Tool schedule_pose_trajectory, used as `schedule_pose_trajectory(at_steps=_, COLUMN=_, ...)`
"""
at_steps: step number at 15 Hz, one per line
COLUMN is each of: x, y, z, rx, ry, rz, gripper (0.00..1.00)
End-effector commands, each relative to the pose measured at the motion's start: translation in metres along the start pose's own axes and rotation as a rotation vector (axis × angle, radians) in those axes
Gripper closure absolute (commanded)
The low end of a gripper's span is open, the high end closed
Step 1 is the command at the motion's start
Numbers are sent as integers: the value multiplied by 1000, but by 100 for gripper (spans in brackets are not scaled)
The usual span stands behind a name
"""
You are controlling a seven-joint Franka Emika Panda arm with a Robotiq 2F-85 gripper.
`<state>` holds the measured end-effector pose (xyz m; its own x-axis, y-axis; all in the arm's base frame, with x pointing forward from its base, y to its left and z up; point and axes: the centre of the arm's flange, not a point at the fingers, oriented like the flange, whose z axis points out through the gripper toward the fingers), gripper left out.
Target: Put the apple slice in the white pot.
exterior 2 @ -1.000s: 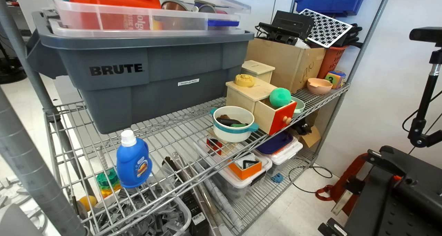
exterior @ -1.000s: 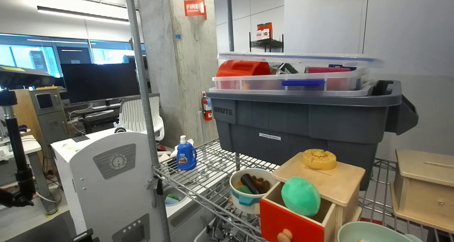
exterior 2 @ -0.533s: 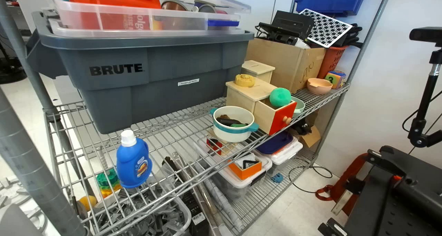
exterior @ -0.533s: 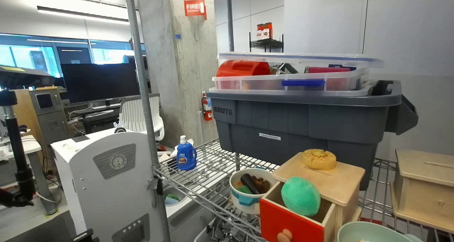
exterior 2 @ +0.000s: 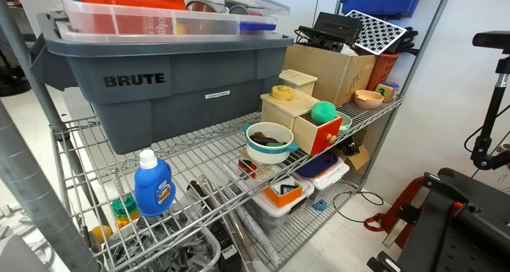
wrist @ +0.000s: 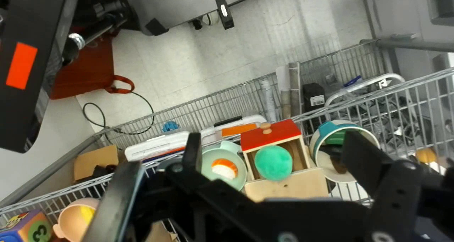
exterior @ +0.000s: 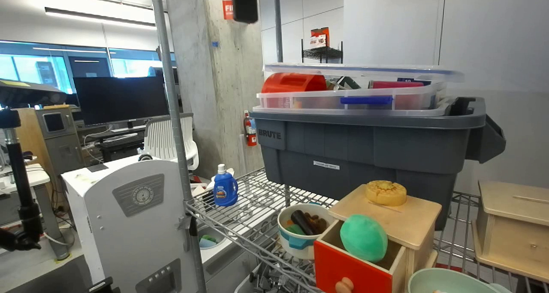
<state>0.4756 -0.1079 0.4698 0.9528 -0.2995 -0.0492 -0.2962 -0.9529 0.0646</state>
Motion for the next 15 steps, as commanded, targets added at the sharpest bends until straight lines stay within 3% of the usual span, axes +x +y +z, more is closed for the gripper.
schedule_pose_trajectory(at_steps=1, x=62, y=9, z=17, rx=-65, ry=24, rz=27, gripper=0)
schedule_pose_trajectory(at_steps=6, x=111, y=28, z=46, rx=-46, ry=34, rz=53, gripper=0)
schedule_pose_trajectory(at_steps=15, x=156, y=67, z=86, rx=-8, ry=43, rz=69, gripper=0)
